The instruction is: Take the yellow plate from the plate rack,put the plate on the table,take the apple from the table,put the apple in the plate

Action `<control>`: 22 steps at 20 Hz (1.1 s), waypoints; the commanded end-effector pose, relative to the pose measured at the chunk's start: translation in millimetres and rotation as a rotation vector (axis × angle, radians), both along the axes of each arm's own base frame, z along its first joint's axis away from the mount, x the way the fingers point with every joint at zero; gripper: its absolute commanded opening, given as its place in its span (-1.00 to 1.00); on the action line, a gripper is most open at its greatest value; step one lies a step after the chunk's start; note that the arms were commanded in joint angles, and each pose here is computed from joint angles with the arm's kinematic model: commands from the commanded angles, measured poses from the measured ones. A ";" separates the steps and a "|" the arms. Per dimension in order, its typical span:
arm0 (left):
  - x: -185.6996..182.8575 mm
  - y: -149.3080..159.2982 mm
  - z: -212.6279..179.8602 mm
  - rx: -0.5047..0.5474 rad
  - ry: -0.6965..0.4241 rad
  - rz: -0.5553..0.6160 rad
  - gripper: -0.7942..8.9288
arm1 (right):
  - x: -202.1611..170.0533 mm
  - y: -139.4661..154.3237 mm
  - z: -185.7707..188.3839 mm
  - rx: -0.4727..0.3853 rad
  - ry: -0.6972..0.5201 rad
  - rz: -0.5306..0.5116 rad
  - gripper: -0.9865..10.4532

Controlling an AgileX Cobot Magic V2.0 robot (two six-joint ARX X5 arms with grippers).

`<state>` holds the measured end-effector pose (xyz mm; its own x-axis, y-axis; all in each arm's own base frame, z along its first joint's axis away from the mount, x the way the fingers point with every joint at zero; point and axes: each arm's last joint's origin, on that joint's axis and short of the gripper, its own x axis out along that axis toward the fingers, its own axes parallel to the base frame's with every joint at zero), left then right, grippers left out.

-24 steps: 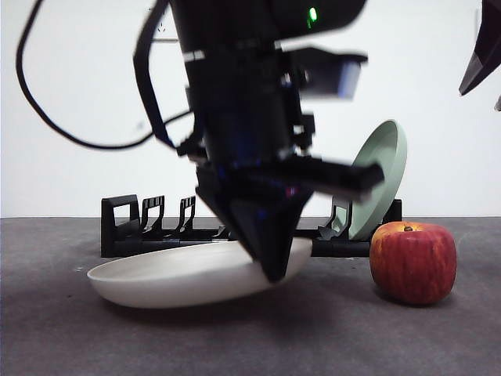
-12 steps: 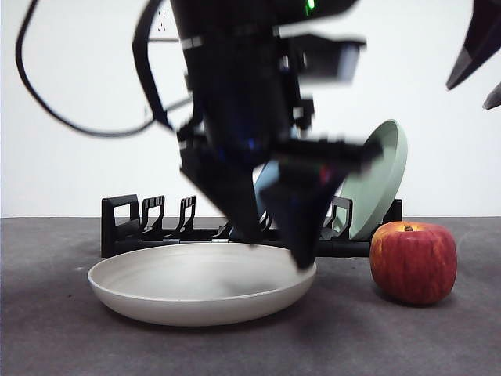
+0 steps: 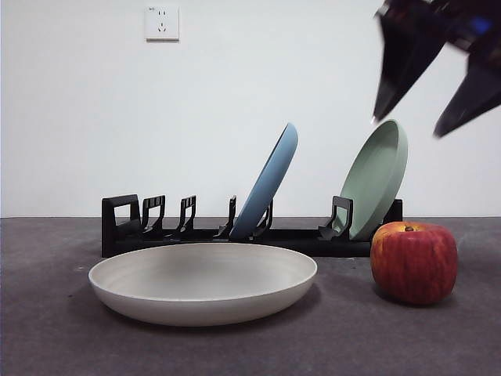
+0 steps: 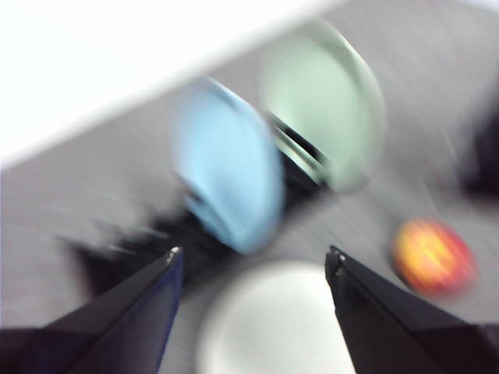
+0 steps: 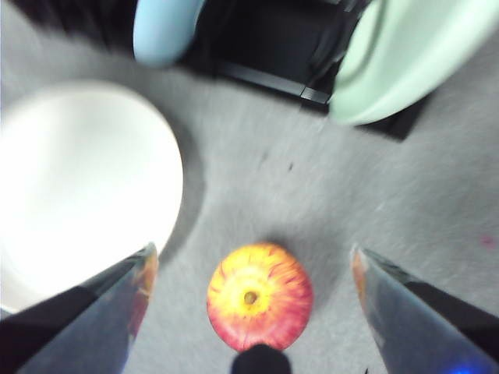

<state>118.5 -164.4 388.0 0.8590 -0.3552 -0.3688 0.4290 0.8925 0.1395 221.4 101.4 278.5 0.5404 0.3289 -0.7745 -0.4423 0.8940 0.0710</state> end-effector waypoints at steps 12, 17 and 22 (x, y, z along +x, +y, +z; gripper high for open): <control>-56.8 106.1 33.4 -0.108 -0.190 0.266 -0.19 | 42.8 32.6 -105.7 -0.212 0.353 0.005 -0.21; -57.2 106.7 30.6 -0.079 -0.176 0.264 -0.19 | 42.1 32.7 -101.2 -0.208 0.357 -0.008 -0.85; -57.2 106.7 30.6 -0.079 -0.176 0.263 -0.19 | 43.0 56.9 -46.8 -0.145 0.239 0.044 -0.85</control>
